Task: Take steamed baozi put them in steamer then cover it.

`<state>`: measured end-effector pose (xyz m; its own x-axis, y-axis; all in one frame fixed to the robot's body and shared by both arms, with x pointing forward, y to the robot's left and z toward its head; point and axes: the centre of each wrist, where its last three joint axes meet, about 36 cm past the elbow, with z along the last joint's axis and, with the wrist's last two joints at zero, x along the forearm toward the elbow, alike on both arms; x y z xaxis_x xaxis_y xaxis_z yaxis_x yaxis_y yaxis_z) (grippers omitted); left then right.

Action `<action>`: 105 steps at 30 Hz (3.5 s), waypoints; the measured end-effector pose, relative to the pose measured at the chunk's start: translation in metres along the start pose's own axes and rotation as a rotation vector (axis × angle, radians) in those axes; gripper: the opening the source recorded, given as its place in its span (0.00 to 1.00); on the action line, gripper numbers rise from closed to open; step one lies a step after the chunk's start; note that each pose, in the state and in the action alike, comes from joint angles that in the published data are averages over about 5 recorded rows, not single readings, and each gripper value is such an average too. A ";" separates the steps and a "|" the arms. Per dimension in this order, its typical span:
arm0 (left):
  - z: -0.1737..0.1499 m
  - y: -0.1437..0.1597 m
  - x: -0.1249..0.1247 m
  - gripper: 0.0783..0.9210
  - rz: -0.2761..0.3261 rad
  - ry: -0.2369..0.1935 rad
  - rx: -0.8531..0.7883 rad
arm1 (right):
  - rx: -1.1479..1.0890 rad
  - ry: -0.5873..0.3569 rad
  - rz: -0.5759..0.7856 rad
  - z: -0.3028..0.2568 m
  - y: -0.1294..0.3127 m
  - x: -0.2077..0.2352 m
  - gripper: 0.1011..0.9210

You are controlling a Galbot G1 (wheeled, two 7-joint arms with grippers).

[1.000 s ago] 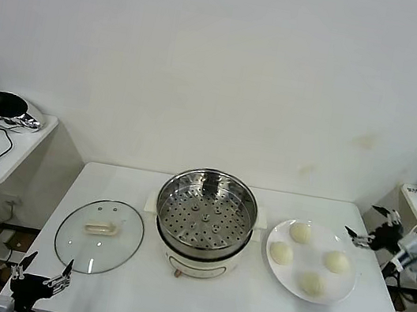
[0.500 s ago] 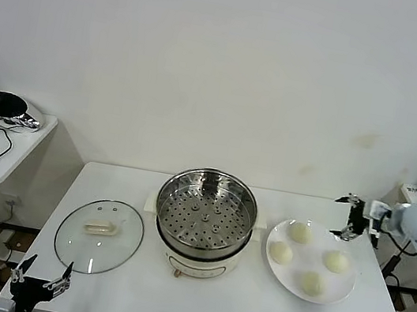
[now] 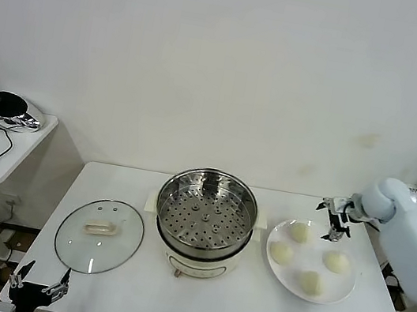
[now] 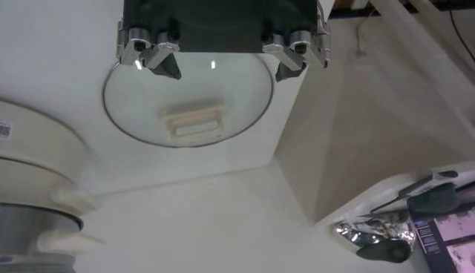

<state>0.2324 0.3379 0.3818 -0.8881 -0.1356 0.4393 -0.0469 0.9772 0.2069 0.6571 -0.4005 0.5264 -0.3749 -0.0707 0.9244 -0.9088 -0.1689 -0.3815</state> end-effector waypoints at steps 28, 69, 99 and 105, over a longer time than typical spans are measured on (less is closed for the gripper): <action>0.004 -0.007 -0.003 0.88 0.015 0.009 0.021 | -0.034 0.026 -0.055 -0.015 -0.007 -0.072 0.88; 0.004 -0.007 -0.016 0.88 0.019 0.001 0.026 | -0.095 -0.006 -0.011 0.004 -0.025 -0.030 0.45; -0.002 0.000 -0.004 0.88 -0.033 -0.037 0.035 | 0.602 -0.328 0.066 -0.165 -0.188 0.154 0.47; -0.001 -0.003 0.002 0.88 -0.042 -0.029 0.044 | 0.874 -0.332 0.063 -0.212 -0.188 0.150 0.48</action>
<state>0.2311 0.3345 0.3826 -0.8978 -0.1721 0.4053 -0.1033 0.9771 0.1860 0.7329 -0.1705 0.7368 -0.2252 -0.3589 0.9058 -0.3784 -0.8245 -0.4208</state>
